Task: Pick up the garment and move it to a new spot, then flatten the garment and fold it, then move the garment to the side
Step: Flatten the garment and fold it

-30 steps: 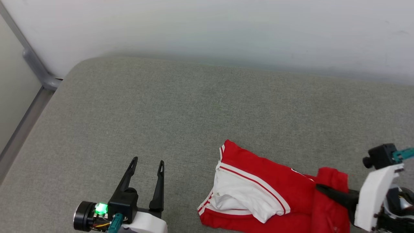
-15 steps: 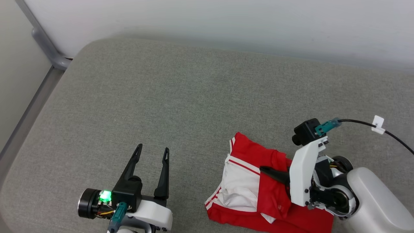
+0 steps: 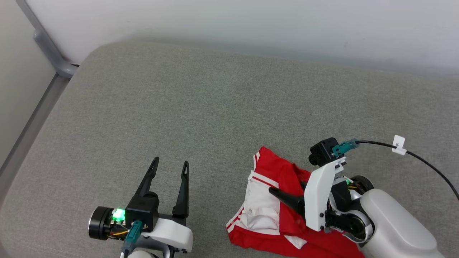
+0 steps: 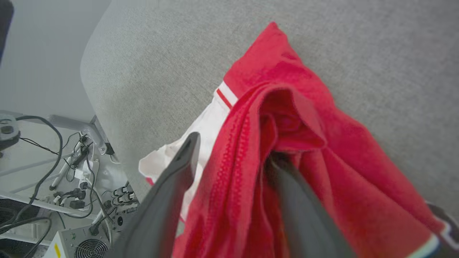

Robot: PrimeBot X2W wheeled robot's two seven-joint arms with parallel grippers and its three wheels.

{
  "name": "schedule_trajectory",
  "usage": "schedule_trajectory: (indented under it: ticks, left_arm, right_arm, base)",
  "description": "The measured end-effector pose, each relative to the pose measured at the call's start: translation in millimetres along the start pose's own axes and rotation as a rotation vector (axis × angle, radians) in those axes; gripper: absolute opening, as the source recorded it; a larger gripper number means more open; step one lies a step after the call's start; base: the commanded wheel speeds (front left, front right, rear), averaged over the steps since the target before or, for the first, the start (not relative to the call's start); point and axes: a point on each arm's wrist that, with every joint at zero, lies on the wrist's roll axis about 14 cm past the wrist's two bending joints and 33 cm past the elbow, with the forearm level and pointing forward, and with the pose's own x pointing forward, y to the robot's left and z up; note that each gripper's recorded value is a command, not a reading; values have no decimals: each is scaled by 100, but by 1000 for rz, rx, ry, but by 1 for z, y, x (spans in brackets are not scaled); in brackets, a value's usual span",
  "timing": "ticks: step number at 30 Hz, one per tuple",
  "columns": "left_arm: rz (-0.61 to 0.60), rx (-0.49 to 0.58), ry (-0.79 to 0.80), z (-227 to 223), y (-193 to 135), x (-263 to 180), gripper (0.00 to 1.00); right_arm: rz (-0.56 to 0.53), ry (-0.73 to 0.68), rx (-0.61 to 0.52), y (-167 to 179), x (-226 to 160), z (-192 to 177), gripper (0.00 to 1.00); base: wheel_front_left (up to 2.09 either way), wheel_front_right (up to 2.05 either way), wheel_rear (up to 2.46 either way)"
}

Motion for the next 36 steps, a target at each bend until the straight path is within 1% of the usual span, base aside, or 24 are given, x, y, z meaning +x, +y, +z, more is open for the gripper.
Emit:
schedule_trajectory:
  ticks: [3,6,9,12,15,17,19,23,28,29,32,36]
  left_arm:
    - [-3,2,-11,4,-1,-2,100]
    - [-7,1,-22,7,-1,-7,100]
    - [-14,2,-32,10,-2,-11,100]
    - [-29,3,-40,12,-6,-12,100]
    - [-43,6,-47,14,-9,-13,100]
    - [-53,5,-54,16,-12,-13,100]
    - [-63,5,-60,18,-15,-13,100]
    - [-82,5,-72,21,-20,-13,100]
    - [-102,4,-82,24,-26,-15,100]
    - [-105,3,-85,25,-26,-14,100]
    - [-112,3,-90,26,-29,-15,100]
    - [-114,3,-92,27,-29,-17,100]
  right_arm:
    - [6,-71,-57,5,-13,17,100]
    - [-19,-158,-112,0,-36,34,100]
    - [-59,-276,-150,-8,-63,52,100]
    - [-143,-425,-199,-25,-95,73,100]
    - [-237,-607,-239,-41,-131,95,100]
    - [-304,-752,-262,-50,-159,108,100]
    - [-372,-867,-268,-60,-185,115,100]
    - [-499,-1007,-307,-72,-223,110,100]
    - [-618,-1092,-350,-78,-255,91,100]
    - [-636,-1098,-364,-77,-259,87,100]
    - [-670,-1113,-345,-75,-264,72,100]
    - [-696,-1115,-294,-71,-263,51,100]
  base:
    - [0,0,0]
    - [0,0,0]
    - [0,0,0]
    - [0,0,0]
    - [0,0,0]
    - [0,0,0]
    - [0,0,0]
    - [0,0,0]
    - [0,0,0]
    - [0,0,0]
    - [0,0,0]
    - [0,0,0]
